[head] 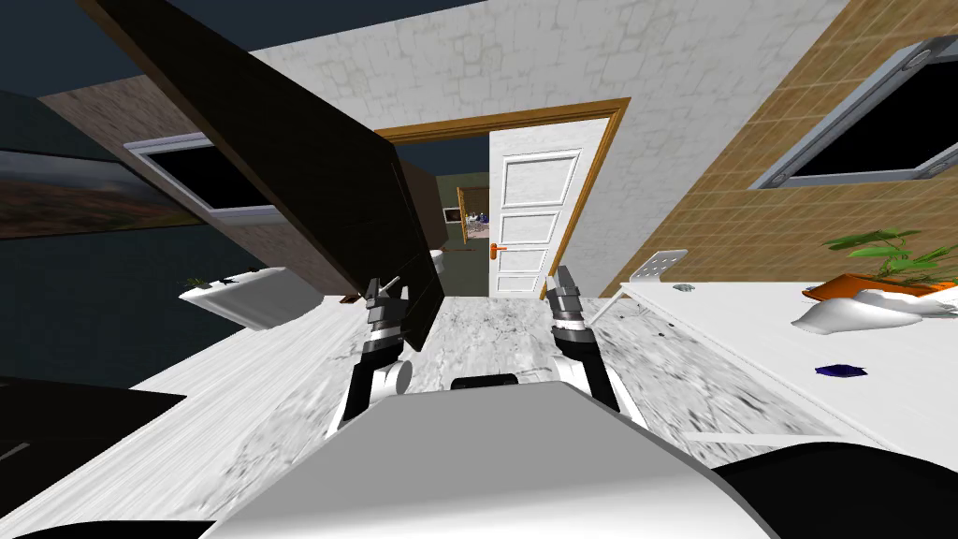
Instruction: Pull the door open
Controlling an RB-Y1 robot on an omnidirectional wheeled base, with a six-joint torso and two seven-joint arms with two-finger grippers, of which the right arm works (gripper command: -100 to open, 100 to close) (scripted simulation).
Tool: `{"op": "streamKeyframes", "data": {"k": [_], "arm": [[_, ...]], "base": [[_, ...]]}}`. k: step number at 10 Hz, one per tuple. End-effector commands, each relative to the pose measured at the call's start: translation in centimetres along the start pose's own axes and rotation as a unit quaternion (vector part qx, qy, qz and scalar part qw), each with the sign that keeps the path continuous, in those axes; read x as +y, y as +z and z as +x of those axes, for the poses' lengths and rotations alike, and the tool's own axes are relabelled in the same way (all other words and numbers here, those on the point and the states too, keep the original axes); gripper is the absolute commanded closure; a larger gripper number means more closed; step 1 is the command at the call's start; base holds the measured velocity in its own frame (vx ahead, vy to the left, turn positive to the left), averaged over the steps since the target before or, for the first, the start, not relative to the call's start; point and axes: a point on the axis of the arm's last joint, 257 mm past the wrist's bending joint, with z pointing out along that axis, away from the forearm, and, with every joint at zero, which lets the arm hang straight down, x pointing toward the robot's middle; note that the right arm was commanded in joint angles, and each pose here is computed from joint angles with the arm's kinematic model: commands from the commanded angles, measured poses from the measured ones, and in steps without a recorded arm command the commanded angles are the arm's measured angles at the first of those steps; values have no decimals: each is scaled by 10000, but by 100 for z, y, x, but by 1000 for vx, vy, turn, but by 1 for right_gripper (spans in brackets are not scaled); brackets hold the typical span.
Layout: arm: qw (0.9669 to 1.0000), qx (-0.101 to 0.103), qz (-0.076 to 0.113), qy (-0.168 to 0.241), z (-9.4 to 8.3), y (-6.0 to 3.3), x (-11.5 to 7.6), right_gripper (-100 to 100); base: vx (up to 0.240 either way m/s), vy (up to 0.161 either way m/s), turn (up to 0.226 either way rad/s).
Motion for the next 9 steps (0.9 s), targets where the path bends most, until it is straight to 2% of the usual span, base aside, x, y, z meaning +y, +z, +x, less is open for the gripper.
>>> {"op": "streamKeyframes", "data": {"k": [1,3,9], "arm": [[9999,39,92,34,16,-5,-112,-100],[9998,65,164,59,26,-10,-199,-100],[9978,168,609,212,63,-49,-722,-100]], "base": [[117,9,9],[171,16,20],[183,5,22]]}}
